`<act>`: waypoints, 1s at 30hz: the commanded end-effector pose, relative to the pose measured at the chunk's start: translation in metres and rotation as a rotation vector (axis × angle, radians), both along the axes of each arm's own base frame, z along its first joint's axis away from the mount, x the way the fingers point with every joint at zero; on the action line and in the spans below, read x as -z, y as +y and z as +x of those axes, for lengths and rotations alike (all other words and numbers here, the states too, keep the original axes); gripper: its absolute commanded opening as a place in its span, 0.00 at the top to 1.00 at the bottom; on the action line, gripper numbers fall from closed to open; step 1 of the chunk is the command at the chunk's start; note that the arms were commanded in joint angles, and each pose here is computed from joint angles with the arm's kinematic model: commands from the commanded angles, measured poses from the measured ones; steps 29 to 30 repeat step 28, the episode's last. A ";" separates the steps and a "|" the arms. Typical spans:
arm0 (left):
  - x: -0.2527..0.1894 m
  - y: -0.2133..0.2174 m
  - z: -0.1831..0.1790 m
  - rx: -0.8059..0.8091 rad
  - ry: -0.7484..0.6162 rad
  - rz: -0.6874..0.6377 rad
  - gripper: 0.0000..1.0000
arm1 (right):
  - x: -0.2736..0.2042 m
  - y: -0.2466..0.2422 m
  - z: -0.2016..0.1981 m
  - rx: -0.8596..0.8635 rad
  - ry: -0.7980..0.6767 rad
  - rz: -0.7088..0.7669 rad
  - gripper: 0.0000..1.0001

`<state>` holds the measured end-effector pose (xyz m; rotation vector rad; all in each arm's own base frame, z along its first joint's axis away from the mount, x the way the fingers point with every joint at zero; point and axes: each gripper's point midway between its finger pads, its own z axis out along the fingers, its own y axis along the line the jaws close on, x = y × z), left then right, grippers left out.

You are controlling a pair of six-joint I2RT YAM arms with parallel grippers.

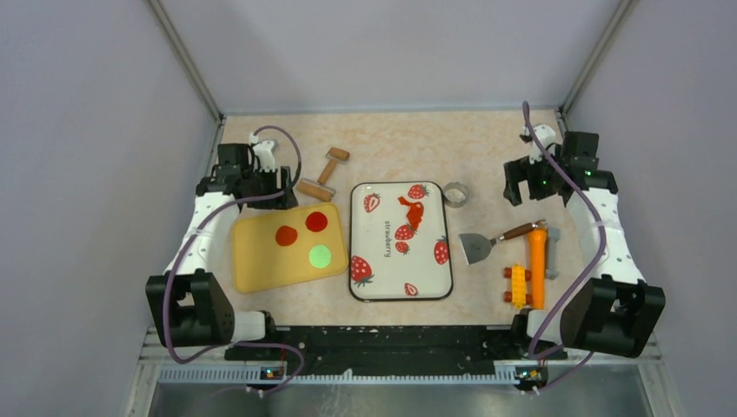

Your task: Roll out the dumpling wrappers from the dough

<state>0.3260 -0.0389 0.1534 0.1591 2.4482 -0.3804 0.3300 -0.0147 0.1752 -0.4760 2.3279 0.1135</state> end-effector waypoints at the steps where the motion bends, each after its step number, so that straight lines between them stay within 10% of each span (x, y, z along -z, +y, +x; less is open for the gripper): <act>1: -0.019 0.002 0.019 -0.020 -0.084 -0.005 0.27 | -0.045 0.004 0.020 0.052 -0.125 0.063 0.01; 6: -0.026 0.023 0.047 -0.115 -0.089 0.070 0.02 | -0.055 -0.011 0.040 0.238 -0.160 0.109 0.01; 11: -0.058 0.034 0.099 -0.168 -0.121 0.099 0.01 | -0.074 -0.040 0.074 0.410 -0.206 0.077 0.02; 21: -0.282 0.057 0.116 -0.268 -0.715 0.178 0.01 | -0.274 -0.046 0.089 0.535 -0.611 0.228 0.01; 30: -0.251 0.071 0.092 -0.346 -0.690 0.231 0.01 | -0.281 -0.056 0.048 0.579 -0.737 0.112 0.01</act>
